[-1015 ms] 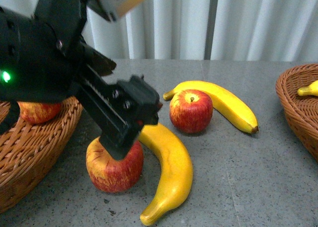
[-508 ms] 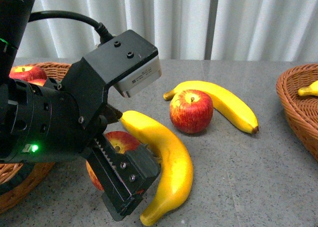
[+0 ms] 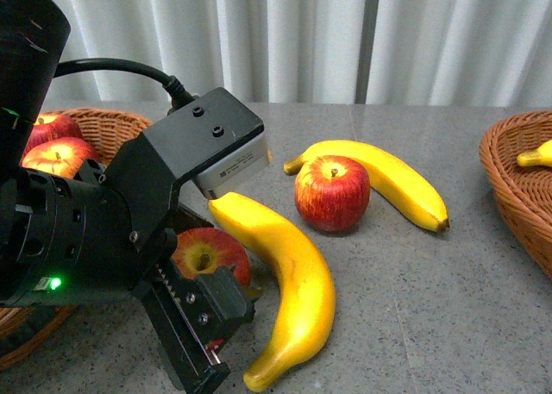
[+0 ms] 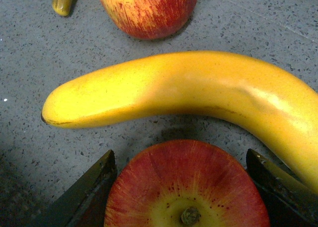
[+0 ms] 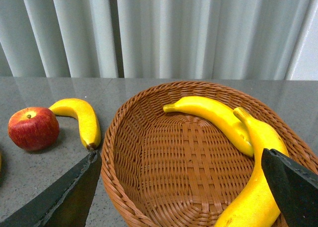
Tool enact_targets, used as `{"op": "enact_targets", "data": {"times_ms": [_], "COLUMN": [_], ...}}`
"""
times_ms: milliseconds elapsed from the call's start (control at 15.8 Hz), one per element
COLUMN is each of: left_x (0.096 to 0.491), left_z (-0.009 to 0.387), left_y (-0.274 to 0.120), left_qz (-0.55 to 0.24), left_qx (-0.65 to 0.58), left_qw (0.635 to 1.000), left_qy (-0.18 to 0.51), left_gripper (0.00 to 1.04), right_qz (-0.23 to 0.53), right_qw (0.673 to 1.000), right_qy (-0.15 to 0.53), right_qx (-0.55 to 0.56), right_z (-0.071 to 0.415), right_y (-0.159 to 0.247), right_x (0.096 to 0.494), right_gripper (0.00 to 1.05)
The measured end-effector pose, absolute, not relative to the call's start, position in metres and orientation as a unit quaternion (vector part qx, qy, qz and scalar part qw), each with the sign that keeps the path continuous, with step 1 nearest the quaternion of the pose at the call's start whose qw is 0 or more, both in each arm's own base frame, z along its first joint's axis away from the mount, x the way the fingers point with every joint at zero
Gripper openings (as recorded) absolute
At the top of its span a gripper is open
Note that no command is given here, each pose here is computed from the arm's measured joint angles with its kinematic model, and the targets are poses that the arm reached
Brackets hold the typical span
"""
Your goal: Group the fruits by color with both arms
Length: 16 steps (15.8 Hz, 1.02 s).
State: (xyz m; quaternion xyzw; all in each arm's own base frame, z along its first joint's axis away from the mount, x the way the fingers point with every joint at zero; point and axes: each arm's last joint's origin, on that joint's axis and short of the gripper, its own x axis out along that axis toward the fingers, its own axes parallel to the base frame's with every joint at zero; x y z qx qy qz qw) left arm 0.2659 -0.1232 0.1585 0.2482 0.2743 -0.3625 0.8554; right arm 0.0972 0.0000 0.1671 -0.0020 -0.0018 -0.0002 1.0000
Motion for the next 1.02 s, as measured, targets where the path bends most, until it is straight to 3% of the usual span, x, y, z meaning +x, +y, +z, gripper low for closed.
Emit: {"op": "enact_targets", "data": {"times_ms": [127,508,571,698,825,1015], "left_x": [0.267,0.264,0.263,0.261,0.256,0.246], "left_z": [0.159,0.219,0.231,0.265,0.242,0.214], "left_y": [-0.122,-0.108,-0.103,-0.063,-0.025,0.005], "left_qz": [-0.361,-0.273,-0.247,-0.099,0.019,0.085], "left_qx": [0.247,0.223,0.213,0.147,0.088,0.034], "left_qw": [0.857,0.922,0.934,0.978,0.984,0.975], "left_qy": [0.272,0.163,0.145,0.109,0.157,0.202], "left_gripper": [0.67,0.67,0.67,0.66,0.66,0.66], "right_qz": [0.0,0.0,0.0,0.0,0.0,0.0], "right_qw": [1.0,1.0,1.0,1.0,1.0,1.0], "right_qy": [-0.002,-0.002,-0.002,-0.002,-0.002,-0.002], "right_qx": [-0.002,-0.002,-0.002,-0.002,-0.002,-0.002], "right_z": [0.167,0.167,0.167,0.167,0.167,0.167], "right_y": [0.0,0.0,0.0,0.0,0.0,0.0], "right_x": [0.097,0.097,0.097,0.097,0.097,0.097], "right_gripper": [0.98,0.98,0.98,0.98,0.98,0.98]}}
